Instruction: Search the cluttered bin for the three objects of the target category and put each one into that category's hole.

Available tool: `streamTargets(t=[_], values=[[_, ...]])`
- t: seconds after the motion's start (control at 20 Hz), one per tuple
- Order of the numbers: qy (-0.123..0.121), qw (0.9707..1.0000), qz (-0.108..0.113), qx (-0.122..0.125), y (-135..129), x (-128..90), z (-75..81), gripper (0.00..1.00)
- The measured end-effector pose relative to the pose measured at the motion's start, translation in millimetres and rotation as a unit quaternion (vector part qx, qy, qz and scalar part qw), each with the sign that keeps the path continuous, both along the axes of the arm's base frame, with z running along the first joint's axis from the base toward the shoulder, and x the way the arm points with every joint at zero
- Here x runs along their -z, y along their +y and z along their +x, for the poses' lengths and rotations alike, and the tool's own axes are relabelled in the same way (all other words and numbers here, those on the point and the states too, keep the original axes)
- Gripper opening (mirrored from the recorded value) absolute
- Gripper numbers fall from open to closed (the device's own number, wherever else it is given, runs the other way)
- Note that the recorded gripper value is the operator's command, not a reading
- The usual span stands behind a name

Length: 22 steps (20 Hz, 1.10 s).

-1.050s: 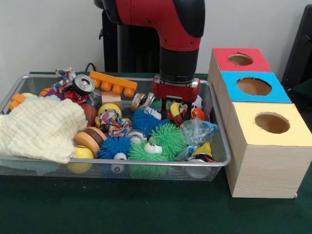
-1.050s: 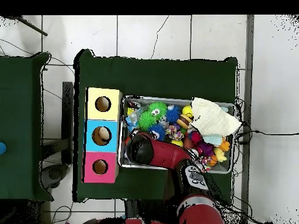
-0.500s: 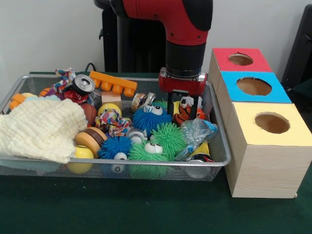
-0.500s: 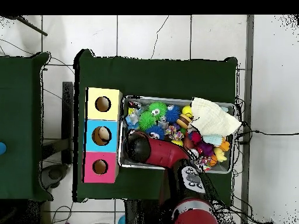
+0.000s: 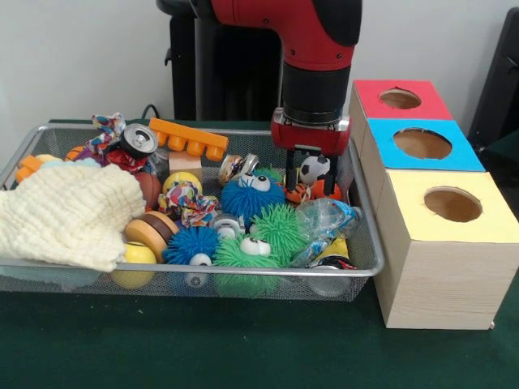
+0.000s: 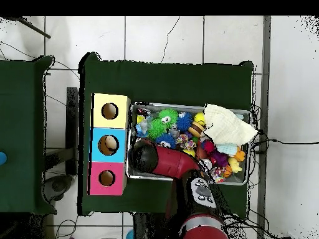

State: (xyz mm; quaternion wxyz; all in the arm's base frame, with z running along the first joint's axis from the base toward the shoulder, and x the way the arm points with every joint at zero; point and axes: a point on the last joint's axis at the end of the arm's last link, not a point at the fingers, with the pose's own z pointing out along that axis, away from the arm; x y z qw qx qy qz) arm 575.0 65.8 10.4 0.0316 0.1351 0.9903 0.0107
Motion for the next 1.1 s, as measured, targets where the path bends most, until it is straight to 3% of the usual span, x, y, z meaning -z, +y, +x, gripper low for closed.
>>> streamTargets(t=[0.4, 0.9, 1.1], values=[[-0.002, 1.0, 0.004, 0.009, 2.6, -6.3, 4.3, 1.0], [0.025, 0.9996, 0.009, 0.009, 7.8, 13.5, -20.4, 1.0], [0.019, 0.9998, 0.004, 0.009, 6.5, 27.9, -28.8, 1.0]])
